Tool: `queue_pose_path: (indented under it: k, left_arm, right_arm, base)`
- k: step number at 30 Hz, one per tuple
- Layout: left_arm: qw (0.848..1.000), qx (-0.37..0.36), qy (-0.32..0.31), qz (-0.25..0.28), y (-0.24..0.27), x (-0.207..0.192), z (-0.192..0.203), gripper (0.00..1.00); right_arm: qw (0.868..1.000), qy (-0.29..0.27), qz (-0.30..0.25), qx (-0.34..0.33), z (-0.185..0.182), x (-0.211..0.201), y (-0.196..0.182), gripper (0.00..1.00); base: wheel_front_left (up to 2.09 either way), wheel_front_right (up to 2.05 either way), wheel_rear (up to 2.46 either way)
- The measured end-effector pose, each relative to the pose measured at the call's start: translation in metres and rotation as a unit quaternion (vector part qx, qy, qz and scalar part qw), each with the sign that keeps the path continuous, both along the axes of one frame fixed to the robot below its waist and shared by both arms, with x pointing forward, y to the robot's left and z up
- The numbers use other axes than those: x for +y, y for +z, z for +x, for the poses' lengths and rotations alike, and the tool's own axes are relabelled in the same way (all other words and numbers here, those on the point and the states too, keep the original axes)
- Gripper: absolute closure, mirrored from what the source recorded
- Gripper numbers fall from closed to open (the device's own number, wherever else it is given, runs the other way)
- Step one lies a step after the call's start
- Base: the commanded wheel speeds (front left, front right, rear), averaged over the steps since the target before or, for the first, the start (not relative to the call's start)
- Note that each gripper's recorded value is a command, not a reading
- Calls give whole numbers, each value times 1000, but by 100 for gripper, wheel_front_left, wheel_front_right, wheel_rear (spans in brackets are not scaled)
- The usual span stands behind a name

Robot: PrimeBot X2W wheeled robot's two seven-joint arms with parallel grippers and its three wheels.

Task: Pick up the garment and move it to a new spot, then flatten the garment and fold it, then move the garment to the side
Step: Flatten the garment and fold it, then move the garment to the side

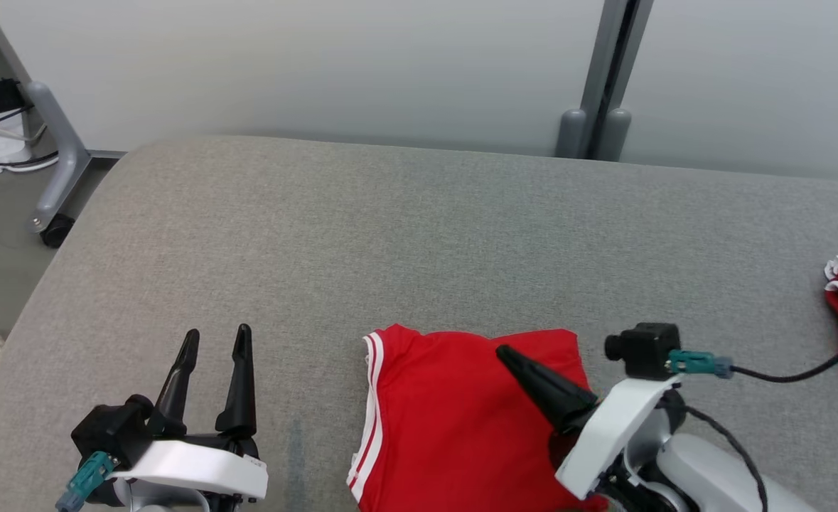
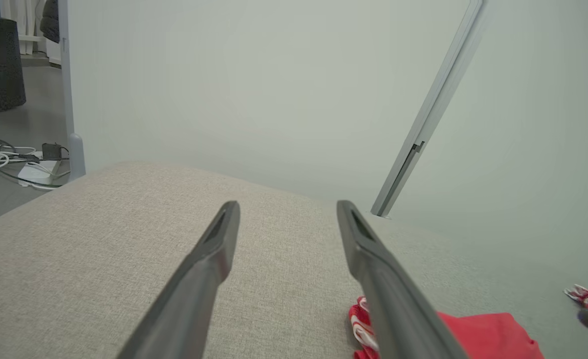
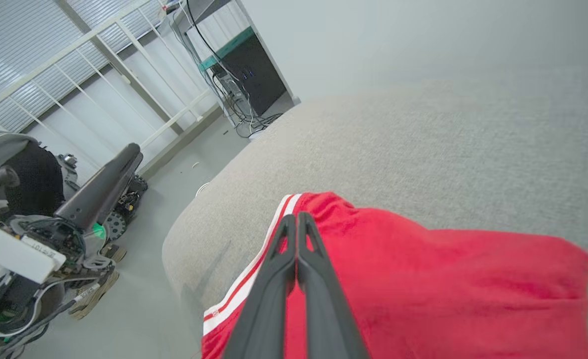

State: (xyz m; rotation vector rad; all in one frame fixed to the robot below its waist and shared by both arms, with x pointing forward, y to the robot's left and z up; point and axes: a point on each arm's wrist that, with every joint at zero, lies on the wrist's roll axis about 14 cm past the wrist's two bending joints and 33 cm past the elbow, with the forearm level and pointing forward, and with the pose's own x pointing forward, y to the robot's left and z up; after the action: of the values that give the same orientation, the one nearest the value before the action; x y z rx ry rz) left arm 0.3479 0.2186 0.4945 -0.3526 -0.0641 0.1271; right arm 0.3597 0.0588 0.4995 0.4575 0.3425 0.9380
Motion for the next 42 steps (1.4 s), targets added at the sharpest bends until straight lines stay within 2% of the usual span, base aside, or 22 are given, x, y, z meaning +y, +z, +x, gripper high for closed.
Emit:
queue_pose_path:
  k: [4,5,7,8,10,11,14,15,16,17,24,29,42]
  left_arm:
    - [1000,-7,-13,3,4,-8,6,0]
    - [1000,-9,-15,3,6,-9,7,0]
    - [1000,-12,-19,5,8,-10,10,0]
    - [1000,-14,-20,6,9,-11,12,0]
    - [1000,-17,-25,6,11,-14,15,0]
    - [999,-18,-26,6,12,-15,17,0]
    - [999,-20,-30,9,13,-17,20,0]
    - [999,-20,-30,9,13,-17,20,0]
    - [999,-19,-33,9,13,-20,21,0]
    - [999,-19,-33,9,13,-20,21,0]
    - [999,-21,-40,11,14,-24,27,0]
    - [999,-22,-36,14,14,-21,28,0]
    - [999,-19,-27,34,14,-15,20,0]
  right_arm:
    - [997,-64,7,-43,24,-34,15,100]
    - [995,-78,7,-56,29,-42,19,87]
    - [992,-102,5,-81,38,-57,27,74]
    - [989,-115,5,-94,42,-64,32,60]
    - [983,-145,9,-114,51,-81,42,53]
    - [979,-160,9,-123,55,-90,46,0]
    - [968,-207,4,-145,64,-117,53,0]
    - [968,-207,4,-145,64,-117,53,0]
    - [959,-236,2,-158,67,-134,57,0]
    - [959,-236,2,-158,67,-134,57,0]
    - [934,-307,-33,-183,64,-178,51,0]
    - [921,-338,-56,-185,57,-196,39,0]
    - [919,-346,-74,-177,49,-192,26,0]
  base:
    - [0,0,0]
    - [0,0,0]
    - [0,0,0]
    - [0,0,0]
    - [0,0,0]
    - [0,0,0]
    - [0,0,0]
    - [0,0,0]
    - [0,0,0]
    - [0,0,0]
    - [0,0,0]
    - [0,0,0]
    - [0,0,0]
